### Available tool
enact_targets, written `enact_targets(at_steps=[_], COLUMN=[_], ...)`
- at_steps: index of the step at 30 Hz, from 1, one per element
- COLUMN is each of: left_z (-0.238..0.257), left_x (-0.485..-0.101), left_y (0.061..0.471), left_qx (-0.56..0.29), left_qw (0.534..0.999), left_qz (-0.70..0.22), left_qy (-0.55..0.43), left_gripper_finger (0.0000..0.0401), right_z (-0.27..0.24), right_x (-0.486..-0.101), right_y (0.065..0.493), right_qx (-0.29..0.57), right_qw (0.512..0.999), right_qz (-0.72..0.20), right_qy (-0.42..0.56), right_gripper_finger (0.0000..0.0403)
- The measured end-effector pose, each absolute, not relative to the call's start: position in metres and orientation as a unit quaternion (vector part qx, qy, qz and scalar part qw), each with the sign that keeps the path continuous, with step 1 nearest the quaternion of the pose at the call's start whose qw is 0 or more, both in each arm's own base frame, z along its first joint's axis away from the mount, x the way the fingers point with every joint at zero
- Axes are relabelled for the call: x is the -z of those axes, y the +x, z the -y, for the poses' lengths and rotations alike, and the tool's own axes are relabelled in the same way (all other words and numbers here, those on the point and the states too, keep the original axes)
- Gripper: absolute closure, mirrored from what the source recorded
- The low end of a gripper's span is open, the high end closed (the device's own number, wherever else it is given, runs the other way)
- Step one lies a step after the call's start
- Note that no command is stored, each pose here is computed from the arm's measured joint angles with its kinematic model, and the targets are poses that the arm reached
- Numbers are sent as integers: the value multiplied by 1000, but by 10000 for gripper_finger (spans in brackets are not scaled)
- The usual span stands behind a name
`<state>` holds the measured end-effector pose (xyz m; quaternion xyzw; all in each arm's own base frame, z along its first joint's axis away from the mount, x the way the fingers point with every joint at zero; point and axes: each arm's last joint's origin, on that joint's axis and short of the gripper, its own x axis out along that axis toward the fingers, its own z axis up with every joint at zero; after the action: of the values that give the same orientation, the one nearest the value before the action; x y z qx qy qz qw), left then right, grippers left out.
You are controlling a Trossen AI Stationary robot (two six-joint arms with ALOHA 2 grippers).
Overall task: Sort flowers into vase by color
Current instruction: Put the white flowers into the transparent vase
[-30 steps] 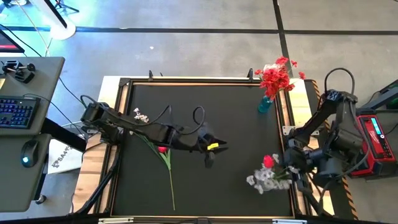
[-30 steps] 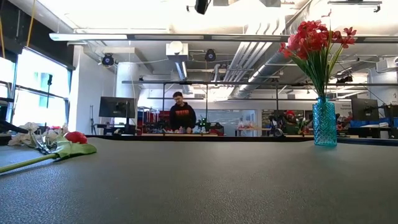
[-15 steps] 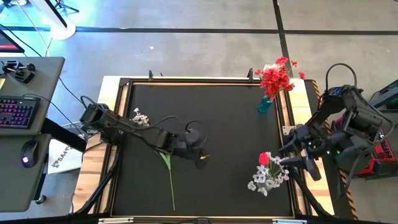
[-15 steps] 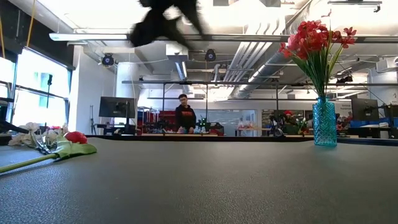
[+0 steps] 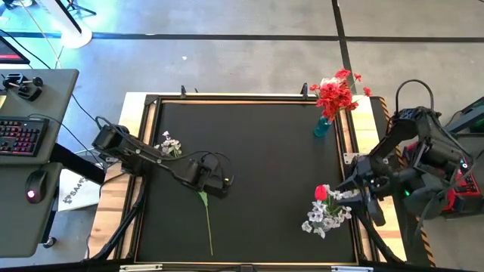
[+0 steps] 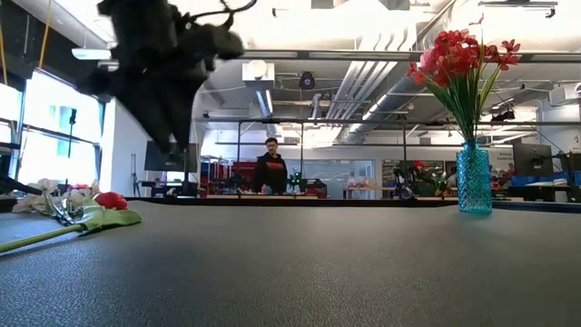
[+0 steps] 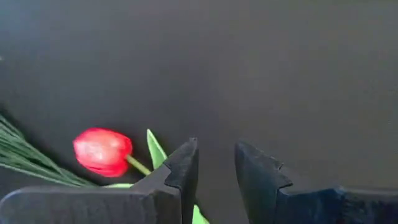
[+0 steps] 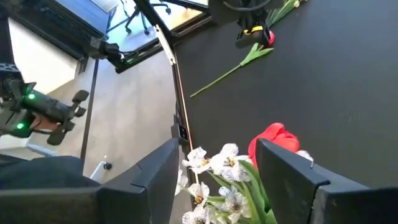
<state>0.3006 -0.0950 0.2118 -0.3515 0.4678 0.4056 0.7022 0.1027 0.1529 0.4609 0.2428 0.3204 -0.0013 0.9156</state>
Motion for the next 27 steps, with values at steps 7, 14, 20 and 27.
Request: enact_targets(at_steps=[7,14,20,27], left_z=[84,63,54,50], left_x=[-193,-191,-171,-154], left_y=[267,212,181,170], left_qx=[-463,-516,-566,-588], left_qw=[655,612,532,503], left_qz=[-430,-353,-313,-319], left_qy=[-416,-485,-547,-547], left_gripper_finger=[310,258,197,179], right_z=[-172,-179,-177,-175], right_x=[-450,-446,-446,-445], right_y=[109,113,112,114], right_qx=[-17,-16,-8,2], right_qw=[901,898,901,904], right_qz=[-370,-381,-378,-372], right_qy=[227,218,212,211], right_gripper_finger=[204,204,204,204])
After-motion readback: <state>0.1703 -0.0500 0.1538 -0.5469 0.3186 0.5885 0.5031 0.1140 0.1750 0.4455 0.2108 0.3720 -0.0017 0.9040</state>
